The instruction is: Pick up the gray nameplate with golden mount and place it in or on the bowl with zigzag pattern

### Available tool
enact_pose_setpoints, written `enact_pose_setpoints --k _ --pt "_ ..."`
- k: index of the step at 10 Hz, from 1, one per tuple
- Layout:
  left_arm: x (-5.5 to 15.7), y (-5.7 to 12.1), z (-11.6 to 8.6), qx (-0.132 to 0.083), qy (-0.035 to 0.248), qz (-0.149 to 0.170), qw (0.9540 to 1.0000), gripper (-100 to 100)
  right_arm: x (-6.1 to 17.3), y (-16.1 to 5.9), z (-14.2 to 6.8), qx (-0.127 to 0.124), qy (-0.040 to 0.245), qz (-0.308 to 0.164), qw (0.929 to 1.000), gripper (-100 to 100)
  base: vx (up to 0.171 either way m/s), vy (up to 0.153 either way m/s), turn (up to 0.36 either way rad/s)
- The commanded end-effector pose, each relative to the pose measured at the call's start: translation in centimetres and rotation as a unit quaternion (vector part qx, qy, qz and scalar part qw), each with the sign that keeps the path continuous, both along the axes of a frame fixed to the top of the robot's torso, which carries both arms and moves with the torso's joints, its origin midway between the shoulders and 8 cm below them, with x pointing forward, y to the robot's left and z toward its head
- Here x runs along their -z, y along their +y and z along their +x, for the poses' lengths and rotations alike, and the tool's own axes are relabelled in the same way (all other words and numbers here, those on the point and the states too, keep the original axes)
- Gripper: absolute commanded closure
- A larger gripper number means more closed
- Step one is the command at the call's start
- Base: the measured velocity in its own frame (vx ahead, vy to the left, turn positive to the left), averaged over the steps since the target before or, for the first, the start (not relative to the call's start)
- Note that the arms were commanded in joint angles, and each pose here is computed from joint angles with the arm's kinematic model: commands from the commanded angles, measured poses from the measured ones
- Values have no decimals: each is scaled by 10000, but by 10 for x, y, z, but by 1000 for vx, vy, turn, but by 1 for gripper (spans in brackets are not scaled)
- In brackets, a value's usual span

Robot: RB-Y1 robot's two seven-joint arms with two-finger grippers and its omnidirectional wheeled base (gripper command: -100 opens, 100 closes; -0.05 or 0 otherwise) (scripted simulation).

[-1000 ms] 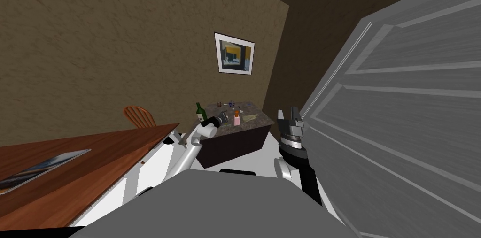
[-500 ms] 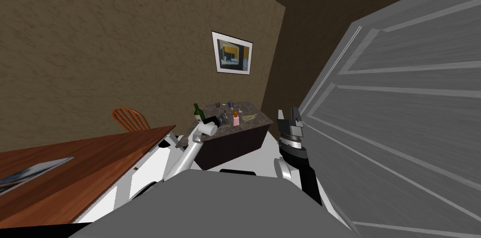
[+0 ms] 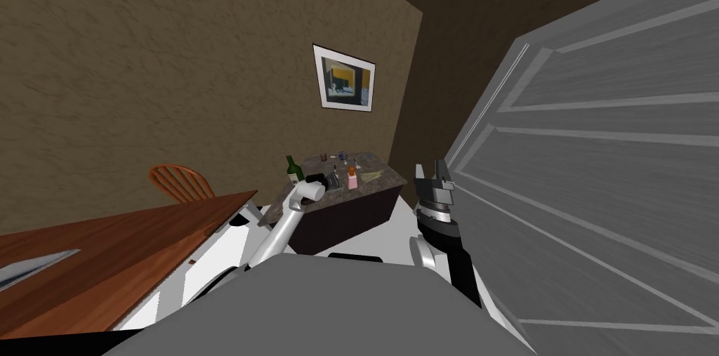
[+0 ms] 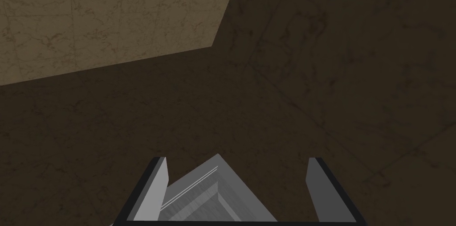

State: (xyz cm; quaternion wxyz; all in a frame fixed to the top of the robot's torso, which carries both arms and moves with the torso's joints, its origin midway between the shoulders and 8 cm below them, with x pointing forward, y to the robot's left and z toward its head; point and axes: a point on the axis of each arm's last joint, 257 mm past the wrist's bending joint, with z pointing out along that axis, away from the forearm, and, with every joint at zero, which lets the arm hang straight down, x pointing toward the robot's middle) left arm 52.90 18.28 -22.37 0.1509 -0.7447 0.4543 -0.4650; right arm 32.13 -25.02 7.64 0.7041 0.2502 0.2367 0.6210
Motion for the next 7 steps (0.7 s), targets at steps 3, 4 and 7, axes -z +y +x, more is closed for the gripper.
enact_pose_setpoints --k 3,4,7 --pt "21 5 -7 -116 535 -54 9985 -100 0 0 0 0 0 0 10000 0 14 34 -72" --pt "31 9 -10 -195 780 -101 9967 -100 0 0 0 0 0 0 10000 0 15 48 -86" --pt "43 14 -17 -275 1114 -116 9933 -100 0 0 0 0 0 0 10000 0 12 35 -66"
